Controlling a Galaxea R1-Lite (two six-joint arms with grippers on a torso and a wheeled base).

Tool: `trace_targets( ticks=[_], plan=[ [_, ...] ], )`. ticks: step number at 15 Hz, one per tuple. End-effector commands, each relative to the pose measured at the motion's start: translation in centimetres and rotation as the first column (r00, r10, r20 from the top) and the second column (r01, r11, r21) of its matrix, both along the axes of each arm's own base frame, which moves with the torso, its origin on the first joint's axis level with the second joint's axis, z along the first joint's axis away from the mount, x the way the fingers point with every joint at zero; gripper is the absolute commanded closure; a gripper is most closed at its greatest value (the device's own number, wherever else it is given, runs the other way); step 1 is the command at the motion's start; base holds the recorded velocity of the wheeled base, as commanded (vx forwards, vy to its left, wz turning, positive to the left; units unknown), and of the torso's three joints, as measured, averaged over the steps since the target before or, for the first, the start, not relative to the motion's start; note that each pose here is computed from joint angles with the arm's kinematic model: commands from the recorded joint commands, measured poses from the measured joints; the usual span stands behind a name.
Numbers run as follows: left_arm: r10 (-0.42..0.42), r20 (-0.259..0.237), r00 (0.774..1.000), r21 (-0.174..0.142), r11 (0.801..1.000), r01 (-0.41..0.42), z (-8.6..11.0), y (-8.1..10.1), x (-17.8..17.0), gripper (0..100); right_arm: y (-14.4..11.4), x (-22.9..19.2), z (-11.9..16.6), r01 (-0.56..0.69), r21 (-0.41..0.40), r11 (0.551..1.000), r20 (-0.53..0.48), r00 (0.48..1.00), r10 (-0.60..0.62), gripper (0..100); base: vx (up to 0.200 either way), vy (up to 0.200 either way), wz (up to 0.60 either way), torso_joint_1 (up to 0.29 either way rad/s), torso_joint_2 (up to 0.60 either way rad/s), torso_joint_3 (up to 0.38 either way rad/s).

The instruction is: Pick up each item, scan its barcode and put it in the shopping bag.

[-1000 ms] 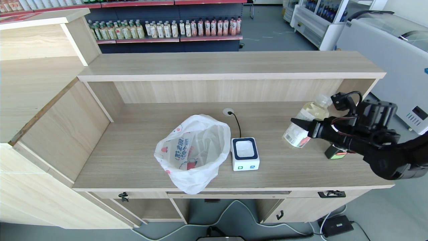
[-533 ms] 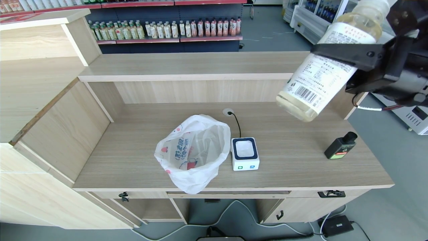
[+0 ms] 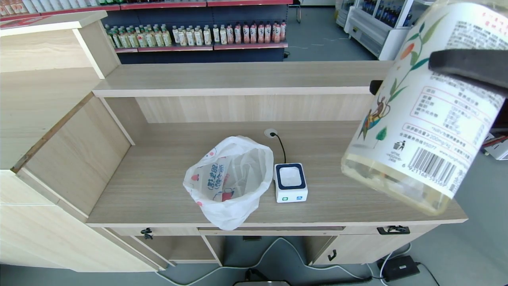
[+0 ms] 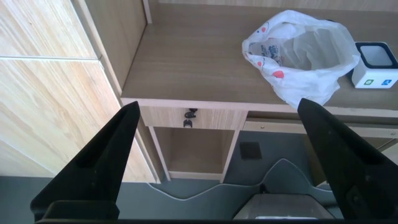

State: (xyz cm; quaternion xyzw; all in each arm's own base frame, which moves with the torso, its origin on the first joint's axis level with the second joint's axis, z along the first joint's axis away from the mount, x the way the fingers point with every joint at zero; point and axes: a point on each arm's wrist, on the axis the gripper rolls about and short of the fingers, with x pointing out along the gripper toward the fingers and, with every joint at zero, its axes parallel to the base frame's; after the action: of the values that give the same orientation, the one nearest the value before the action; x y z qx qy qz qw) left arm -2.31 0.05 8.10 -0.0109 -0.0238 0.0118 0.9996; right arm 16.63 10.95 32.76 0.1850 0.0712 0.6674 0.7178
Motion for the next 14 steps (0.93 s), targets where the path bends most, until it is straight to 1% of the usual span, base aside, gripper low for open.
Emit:
trace_targets(
  ticks=[1, 5, 8, 11, 14],
  plan=[
    [0.000, 0.000, 1.000, 0.000, 1.000, 0.000, 0.0, 0.0, 0.0, 0, 0.0, -0.2, -0.3, -0.011, -0.005, 1.000, -0.004, 1.000, 0.011, 100, 0.000, 0.000, 0.00, 0.000, 0.00, 0.000],
    [0.000, 0.000, 1.000, 0.000, 1.000, 0.000, 0.0, 0.0, 0.0, 0, 0.2, 0.1, -0.3, -0.023, -0.010, 1.000, -0.007, 1.000, 0.023, 100, 0.000, 0.000, 0.00, 0.000, 0.00, 0.000],
    [0.000, 0.000, 1.000, 0.000, 1.000, 0.000, 0.0, 0.0, 0.0, 0, 0.8, -0.1, -1.7, -0.052, -0.034, 0.998, -0.032, 0.998, 0.051, 100, 0.000, 0.000, 0.00, 0.000, 0.00, 0.000],
    [0.000, 0.000, 1.000, 0.000, 1.000, 0.000, 0.0, 0.0, 0.0, 0, 1.4, 0.6, -2.9, -0.055, -0.062, 0.997, -0.030, 0.998, 0.053, 100, 0.000, 0.000, 0.00, 0.000, 0.00, 0.000],
    [0.000, 0.000, 1.000, 0.000, 1.000, 0.000, 0.0, 0.0, 0.0, 0, 1.8, 1.0, -3.3, -0.057, -0.073, 0.996, -0.031, 0.998, 0.055, 100, 0.000, 0.000, 0.00, 0.000, 0.00, 0.000]
  ],
)
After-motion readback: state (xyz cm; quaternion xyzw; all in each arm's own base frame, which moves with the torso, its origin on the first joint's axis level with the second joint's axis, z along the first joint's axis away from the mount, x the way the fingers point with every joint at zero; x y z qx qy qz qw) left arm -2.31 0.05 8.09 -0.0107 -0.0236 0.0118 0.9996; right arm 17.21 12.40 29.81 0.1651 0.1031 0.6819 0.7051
